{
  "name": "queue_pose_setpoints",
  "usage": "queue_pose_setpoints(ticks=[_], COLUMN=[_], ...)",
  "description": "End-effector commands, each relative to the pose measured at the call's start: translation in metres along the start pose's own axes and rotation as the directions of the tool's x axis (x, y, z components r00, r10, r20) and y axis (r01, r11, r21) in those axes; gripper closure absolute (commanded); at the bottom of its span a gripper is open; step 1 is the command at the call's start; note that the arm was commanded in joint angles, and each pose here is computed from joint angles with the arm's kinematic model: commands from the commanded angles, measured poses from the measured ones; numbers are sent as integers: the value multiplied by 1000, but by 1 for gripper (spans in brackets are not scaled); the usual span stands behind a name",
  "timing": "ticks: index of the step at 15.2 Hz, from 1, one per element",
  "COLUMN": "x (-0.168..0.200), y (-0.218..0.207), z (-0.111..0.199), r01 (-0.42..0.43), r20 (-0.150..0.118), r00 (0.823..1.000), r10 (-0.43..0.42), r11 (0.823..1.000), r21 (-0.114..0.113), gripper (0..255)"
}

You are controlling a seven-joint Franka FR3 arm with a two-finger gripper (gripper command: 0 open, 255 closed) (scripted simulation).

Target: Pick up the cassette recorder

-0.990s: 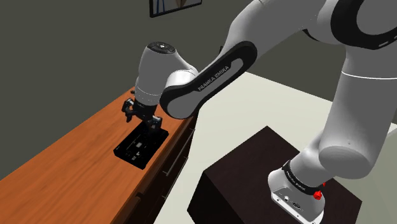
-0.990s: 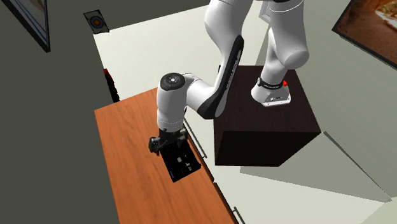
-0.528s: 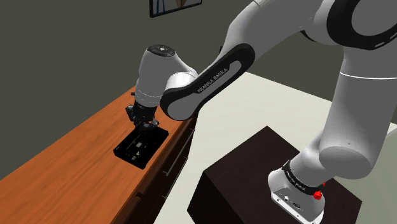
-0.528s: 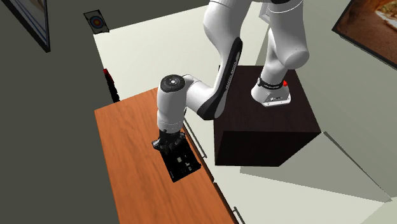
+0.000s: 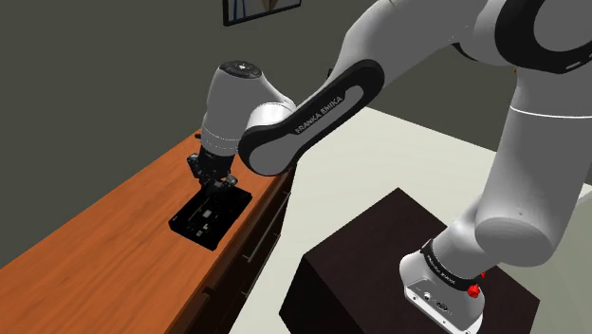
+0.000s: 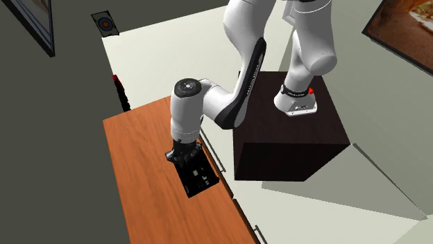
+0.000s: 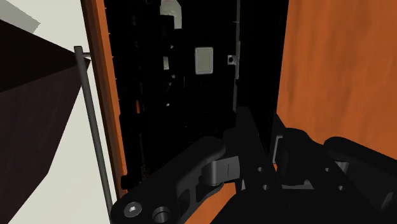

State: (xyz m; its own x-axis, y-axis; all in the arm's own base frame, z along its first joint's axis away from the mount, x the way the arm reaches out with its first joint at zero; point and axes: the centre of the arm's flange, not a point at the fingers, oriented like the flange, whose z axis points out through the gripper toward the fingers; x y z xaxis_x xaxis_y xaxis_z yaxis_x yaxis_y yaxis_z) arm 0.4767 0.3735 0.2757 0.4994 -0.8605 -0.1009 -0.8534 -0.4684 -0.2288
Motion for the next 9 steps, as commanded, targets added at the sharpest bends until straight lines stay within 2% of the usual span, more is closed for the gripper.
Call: queue_pose_setpoints(ticks=[1, 9], x=[-2, -6], y=[-2, -12], z=[-10, -51], r01=[0, 0], r20=[0, 0], r00=[1000, 1000], r10=[0, 0], r11=[1000, 1000], r21=[1, 1], gripper=[255, 255])
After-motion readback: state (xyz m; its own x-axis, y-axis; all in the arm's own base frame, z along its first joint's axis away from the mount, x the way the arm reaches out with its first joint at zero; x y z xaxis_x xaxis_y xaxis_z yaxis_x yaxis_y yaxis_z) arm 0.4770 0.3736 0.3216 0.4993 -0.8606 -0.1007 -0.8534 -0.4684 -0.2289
